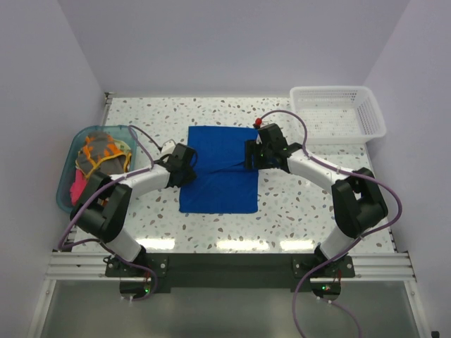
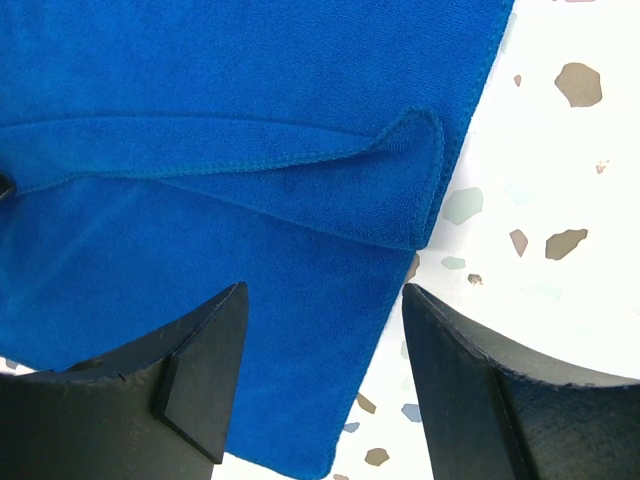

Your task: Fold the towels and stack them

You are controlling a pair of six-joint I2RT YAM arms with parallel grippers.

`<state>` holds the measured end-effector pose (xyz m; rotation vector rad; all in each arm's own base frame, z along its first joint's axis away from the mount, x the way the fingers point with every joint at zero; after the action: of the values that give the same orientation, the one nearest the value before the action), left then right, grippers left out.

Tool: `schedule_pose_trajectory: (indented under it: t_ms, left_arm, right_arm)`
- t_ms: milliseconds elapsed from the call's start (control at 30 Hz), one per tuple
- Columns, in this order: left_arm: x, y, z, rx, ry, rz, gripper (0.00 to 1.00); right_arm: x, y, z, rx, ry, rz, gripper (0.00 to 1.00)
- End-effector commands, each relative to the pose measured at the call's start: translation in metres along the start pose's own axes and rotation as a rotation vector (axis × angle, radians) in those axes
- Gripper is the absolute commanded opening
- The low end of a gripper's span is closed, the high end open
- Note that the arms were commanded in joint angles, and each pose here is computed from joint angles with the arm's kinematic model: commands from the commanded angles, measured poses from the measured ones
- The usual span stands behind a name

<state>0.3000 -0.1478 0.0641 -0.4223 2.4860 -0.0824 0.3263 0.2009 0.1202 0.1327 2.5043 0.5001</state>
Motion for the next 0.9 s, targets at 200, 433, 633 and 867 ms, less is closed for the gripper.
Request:
schedule_pose_trajectory:
  t_ms: [200, 433, 633, 867]
  left_arm:
    - [-0.023, -0.006, -0.008, 0.014, -0.091, -0.017, 0.31]
    - [-0.023, -0.008, -0.005, 0.013, -0.085, -0.006, 0.19]
    - [-0.029, -0.008, -0.007, 0.017, -0.108, 0.003, 0.02]
    - [-0.035, -0.012, -0.019, 0.044, -0.121, 0.027, 0.00]
  right_arm:
    - [-0.013, 0.005, -0.008, -0.027, -0.065, 0.003, 0.66]
    - [-0.014, 0.005, -0.007, -0.024, -0.065, 0.012, 0.66]
    - [-0.017, 0.006, -0.003, -0.017, -0.067, 0.017, 0.66]
    - [-0.027, 0.003, 0.004, 0.055, -0.084, 0.052, 0.62]
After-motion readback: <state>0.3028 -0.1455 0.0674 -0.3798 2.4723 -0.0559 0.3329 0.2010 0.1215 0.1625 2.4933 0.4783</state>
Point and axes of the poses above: each gripper's point midway between its finger pads, its own z axis out along the fingers, its own y axis along the line the jaws close on, x = y × z, the point moved 5 cm from there along -z, back along the fingers, and after that the axes turned 14 degrees about z, right-handed, at the moved point
